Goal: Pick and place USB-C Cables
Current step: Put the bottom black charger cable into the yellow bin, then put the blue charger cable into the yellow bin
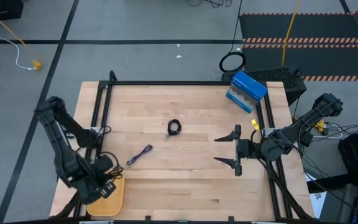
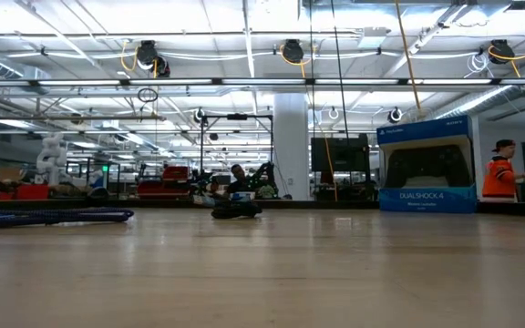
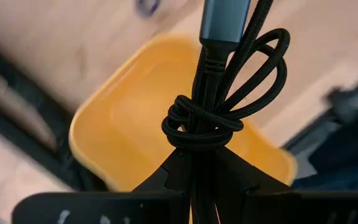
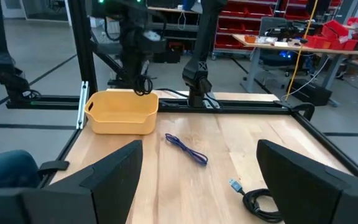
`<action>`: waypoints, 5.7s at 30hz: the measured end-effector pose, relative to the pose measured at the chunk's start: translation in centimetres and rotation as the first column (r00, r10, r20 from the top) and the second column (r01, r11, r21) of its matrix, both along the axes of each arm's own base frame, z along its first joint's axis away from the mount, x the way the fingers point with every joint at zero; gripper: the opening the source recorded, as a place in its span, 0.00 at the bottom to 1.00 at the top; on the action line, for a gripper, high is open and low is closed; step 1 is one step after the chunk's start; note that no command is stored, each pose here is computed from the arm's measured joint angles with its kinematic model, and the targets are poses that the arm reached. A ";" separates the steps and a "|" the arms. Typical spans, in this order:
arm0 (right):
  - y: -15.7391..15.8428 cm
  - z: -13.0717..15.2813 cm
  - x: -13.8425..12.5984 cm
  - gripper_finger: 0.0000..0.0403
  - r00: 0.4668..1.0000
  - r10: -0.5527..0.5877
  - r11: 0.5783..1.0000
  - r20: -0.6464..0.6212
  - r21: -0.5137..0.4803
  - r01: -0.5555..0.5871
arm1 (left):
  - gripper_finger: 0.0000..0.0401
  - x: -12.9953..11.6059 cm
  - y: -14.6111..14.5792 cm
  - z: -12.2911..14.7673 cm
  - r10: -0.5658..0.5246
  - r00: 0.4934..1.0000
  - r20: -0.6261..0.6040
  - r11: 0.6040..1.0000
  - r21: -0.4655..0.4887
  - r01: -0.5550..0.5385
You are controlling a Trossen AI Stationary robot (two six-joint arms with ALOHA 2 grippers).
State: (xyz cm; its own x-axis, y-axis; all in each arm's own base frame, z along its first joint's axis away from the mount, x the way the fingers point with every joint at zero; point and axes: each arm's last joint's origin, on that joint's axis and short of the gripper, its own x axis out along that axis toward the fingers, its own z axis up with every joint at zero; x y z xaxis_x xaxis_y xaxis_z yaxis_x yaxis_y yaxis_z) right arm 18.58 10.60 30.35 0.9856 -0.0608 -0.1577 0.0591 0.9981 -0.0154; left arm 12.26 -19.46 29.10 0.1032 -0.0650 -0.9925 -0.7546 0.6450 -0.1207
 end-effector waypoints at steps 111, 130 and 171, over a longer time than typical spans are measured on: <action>-0.5 0.0 0.5 0.77 1.000 0.020 0.992 0.001 0.123 -0.020 | 0.34 2.9 2.2 0.1 -0.195 0.979 -0.050 0.979 -0.073 0.192; -0.3 -0.6 0.9 0.77 0.999 0.016 0.995 -0.035 0.101 -0.012 | 0.34 6.4 5.8 0.3 -0.533 0.844 0.067 0.829 0.244 0.504; -0.1 -0.5 0.5 0.42 0.999 0.040 0.996 -0.033 -0.078 -0.042 | 0.34 9.8 7.1 4.6 -0.748 0.587 0.310 0.485 0.859 0.163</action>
State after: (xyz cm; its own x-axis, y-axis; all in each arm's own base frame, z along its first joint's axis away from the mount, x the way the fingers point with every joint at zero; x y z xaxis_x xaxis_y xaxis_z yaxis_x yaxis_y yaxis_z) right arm 19.12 10.52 29.89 0.9821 -0.0341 -0.1852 0.0166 0.9953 -0.0954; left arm 22.01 -12.35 33.72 0.8369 0.3416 -0.4278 -0.2419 0.9318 0.2707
